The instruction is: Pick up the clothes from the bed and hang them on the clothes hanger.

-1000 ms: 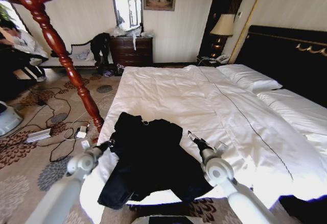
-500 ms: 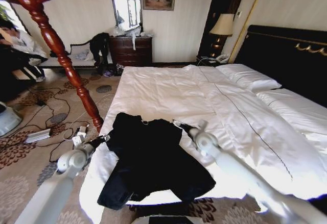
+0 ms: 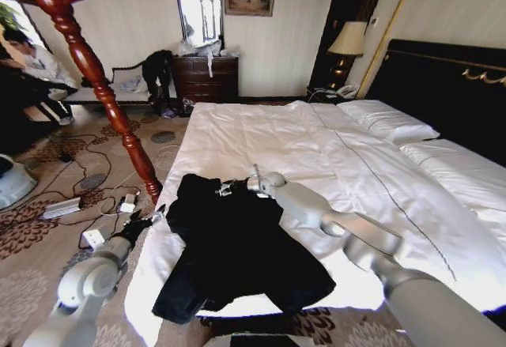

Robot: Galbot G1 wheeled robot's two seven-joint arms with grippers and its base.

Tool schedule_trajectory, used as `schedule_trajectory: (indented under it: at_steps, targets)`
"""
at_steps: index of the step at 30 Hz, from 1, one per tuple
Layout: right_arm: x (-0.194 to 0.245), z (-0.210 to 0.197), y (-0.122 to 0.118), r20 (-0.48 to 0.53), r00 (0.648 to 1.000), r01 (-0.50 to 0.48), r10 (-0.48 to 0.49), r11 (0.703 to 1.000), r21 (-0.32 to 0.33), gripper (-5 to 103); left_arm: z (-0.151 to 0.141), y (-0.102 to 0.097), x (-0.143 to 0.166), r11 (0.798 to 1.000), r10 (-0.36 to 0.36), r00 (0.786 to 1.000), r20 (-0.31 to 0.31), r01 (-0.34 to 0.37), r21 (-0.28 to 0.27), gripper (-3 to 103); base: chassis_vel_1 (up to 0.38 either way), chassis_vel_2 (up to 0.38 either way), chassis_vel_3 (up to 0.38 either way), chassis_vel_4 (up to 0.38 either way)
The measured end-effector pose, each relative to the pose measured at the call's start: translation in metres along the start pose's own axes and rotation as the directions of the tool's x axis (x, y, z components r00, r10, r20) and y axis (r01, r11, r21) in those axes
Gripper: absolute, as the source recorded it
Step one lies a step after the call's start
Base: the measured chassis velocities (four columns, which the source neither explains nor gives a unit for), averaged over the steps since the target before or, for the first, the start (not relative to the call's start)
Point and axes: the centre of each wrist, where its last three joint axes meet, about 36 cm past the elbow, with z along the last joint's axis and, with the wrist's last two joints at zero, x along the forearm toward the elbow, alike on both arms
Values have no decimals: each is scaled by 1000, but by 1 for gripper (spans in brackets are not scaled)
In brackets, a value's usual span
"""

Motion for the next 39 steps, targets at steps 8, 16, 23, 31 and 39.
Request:
schedule_trajectory:
  at_steps: [8, 16, 23, 31, 39]
  targets:
    - [-31, -30, 10, -97, 973, -198, 209, 973, 115, 100, -7, -11, 11, 1000, 3, 1000, 20, -4, 22, 100, 0, 0, 0, 0]
    - [-47, -42, 18, -190, 957, -181, 220, 962, 203, 100, -11, -18, 14, 999, 15, 1000, 16, -16, 40, 100, 0, 0, 0, 0]
    - [-32, -25, -4, -273, 899, -249, 342, 913, 324, 97, -9, -19, 14, 998, 16, 1000, 6, -16, 54, 100, 0, 0, 0, 0]
    - [-35, -15, -3, -295, 888, -258, 352, 914, 313, 71, -8, -18, 12, 998, 8, 1000, 1, -8, 58, 100, 0, 0, 0, 0]
    - [-35, -17, -2, -298, 900, -219, 317, 921, 321, 38, -6, -17, 7, 998, -2, 1000, -11, 3, 62, 100, 0, 0, 0, 0]
